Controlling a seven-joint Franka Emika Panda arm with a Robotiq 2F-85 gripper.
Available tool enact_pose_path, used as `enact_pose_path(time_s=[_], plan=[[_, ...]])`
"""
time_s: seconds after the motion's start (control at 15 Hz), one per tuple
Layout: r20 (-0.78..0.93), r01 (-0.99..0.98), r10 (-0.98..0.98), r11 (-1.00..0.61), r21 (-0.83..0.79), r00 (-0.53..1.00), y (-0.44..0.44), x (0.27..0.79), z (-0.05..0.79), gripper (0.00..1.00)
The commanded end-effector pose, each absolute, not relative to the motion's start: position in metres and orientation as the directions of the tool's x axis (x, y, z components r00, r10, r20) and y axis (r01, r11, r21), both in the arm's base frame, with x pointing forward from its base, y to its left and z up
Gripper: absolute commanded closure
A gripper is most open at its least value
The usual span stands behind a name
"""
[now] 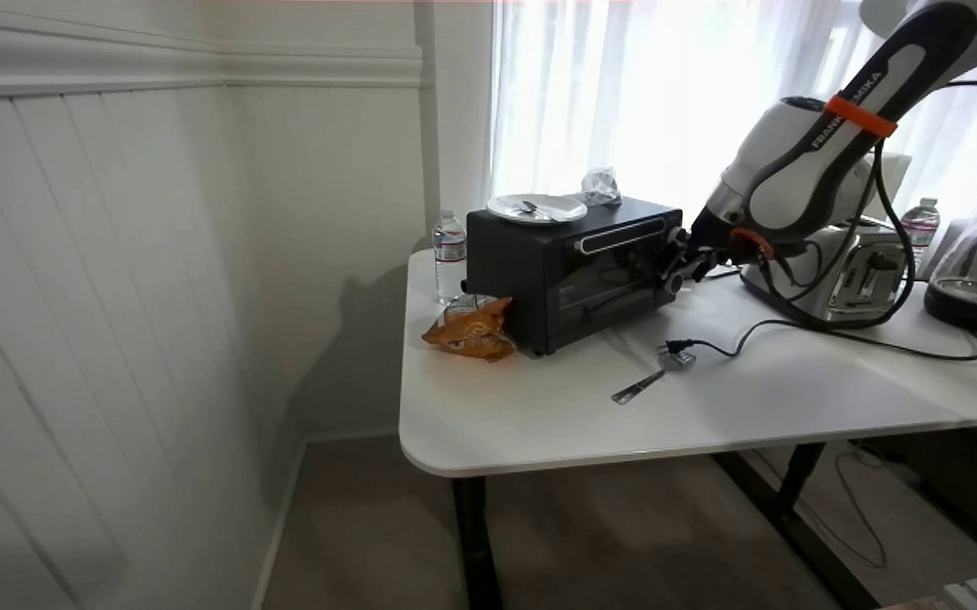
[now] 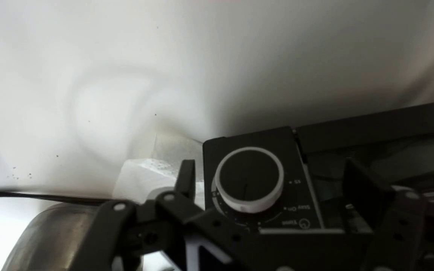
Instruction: Twist the knob on the microwave
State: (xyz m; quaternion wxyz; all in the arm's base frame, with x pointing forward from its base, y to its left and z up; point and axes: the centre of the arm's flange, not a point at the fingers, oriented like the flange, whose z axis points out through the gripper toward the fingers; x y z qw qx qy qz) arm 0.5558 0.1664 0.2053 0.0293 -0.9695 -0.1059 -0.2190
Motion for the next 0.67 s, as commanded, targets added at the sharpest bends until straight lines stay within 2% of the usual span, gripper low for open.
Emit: enact_pose_path(time_s=[0.0,0.07,0.2,0.33,0.6], plan=[[0.448,0.235,0.207,-0.972,-0.007,0.870,0.169,0.566,0.207,0.11],[0.448,0.239,0.211,-0.971,-0.006,0.869,0.169,0.567,0.207,0.14],[0.444,0.254,0.225,-0.967,-0.006,0.867,0.166,0.568,0.207,0.32],[0.437,0.269,0.241,-0.963,-0.003,0.866,0.164,0.568,0.207,0.36],[0.435,0.284,0.254,-0.959,-0.005,0.864,0.158,0.570,0.205,0.31]])
